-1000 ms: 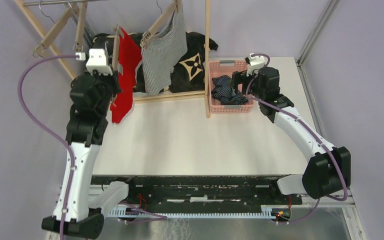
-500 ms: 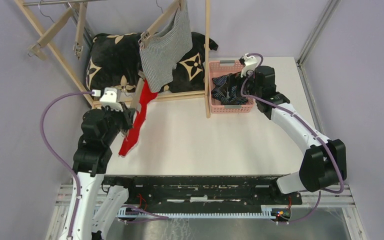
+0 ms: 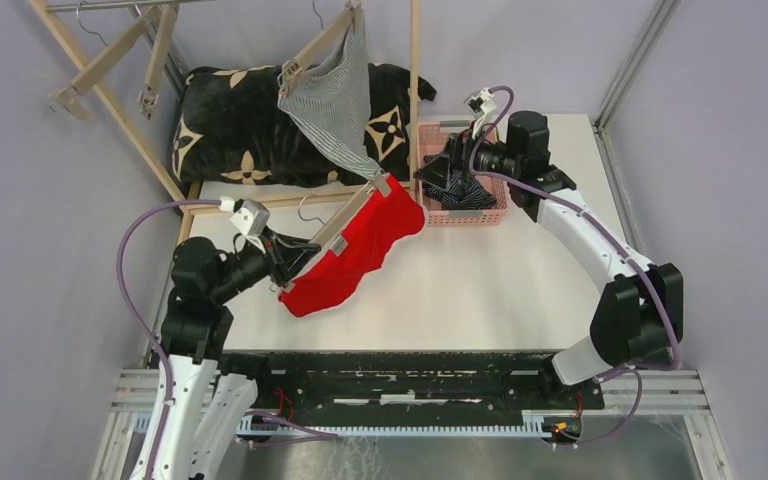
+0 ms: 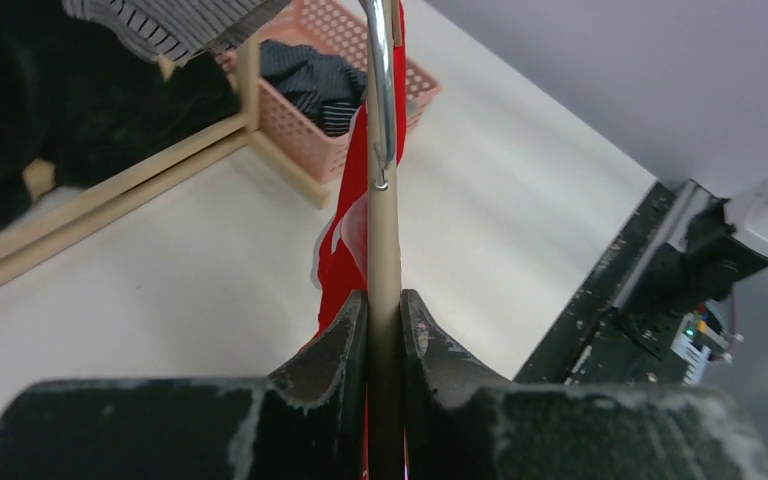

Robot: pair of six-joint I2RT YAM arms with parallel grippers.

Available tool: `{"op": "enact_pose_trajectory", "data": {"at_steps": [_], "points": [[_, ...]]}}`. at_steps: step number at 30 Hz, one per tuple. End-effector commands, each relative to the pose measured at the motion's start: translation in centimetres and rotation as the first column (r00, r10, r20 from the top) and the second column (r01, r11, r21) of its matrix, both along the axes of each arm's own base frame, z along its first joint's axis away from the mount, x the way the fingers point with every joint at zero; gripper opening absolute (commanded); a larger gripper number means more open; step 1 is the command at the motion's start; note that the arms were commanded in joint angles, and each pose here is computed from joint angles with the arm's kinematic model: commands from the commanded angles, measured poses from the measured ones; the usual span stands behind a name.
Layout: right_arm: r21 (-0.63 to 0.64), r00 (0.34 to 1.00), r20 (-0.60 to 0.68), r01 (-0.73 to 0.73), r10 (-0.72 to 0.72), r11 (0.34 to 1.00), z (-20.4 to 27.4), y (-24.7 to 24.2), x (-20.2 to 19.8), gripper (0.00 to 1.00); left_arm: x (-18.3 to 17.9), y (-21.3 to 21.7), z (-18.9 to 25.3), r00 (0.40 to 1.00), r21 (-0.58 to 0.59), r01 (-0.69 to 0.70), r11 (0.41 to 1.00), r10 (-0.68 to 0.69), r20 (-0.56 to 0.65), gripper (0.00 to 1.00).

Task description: Remove the underwear clipped to the hanger

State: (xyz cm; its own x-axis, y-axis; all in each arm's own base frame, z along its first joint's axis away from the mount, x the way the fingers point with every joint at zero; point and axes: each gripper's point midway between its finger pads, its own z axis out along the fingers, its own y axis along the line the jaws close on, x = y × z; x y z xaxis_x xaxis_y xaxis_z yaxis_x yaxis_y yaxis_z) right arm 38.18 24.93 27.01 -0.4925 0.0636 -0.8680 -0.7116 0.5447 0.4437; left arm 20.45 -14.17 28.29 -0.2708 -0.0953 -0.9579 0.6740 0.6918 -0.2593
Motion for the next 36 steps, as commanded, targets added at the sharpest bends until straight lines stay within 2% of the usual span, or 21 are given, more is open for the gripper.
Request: {"op": "enact_pose_trajectory", "data": {"at_steps": [1,4,11,19,24,30,36], "points": [[0.138,0.964,0.156,-0.237,0.215,0.962,7.8,2.2,-3.2,0.96,-2.1,-2.5,2.8,0.974,-0.068,0.206,0.976,-0.198,0.109,0.03],[0.163,0.945,0.196,-0.296,0.263,0.941,9.8,2.3,-4.6,0.96,-2.6,-3.0,2.4,0.963,-0.093,0.258,0.962,-0.248,0.100,0.03],[0.168,0.939,0.227,-0.299,0.258,0.940,10.8,2.1,-5.6,0.97,-2.2,-2.6,1.0,0.982,-0.117,0.191,0.975,-0.189,0.033,0.03],[0.235,0.899,0.259,-0.414,0.354,0.879,11.7,2.8,-7.8,0.97,-2.5,-3.1,1.9,0.969,-0.135,0.246,0.960,-0.239,0.063,0.03],[0.223,0.874,0.273,-0.463,0.401,0.858,11.6,3.3,-8.8,0.97,-2.6,-3.7,2.6,0.953,-0.168,0.300,0.939,-0.288,0.089,0.03],[0.219,0.857,0.252,-0.502,0.449,0.836,11.0,4.5,-9.7,0.88,-2.1,-3.9,2.9,0.953,-0.186,0.300,0.935,-0.289,0.087,0.03],[0.200,0.846,0.229,-0.525,0.481,0.828,9.6,5.8,-10.3,0.85,-1.9,-4.0,3.1,0.953,-0.203,0.302,0.931,-0.288,0.098,0.03]]}}
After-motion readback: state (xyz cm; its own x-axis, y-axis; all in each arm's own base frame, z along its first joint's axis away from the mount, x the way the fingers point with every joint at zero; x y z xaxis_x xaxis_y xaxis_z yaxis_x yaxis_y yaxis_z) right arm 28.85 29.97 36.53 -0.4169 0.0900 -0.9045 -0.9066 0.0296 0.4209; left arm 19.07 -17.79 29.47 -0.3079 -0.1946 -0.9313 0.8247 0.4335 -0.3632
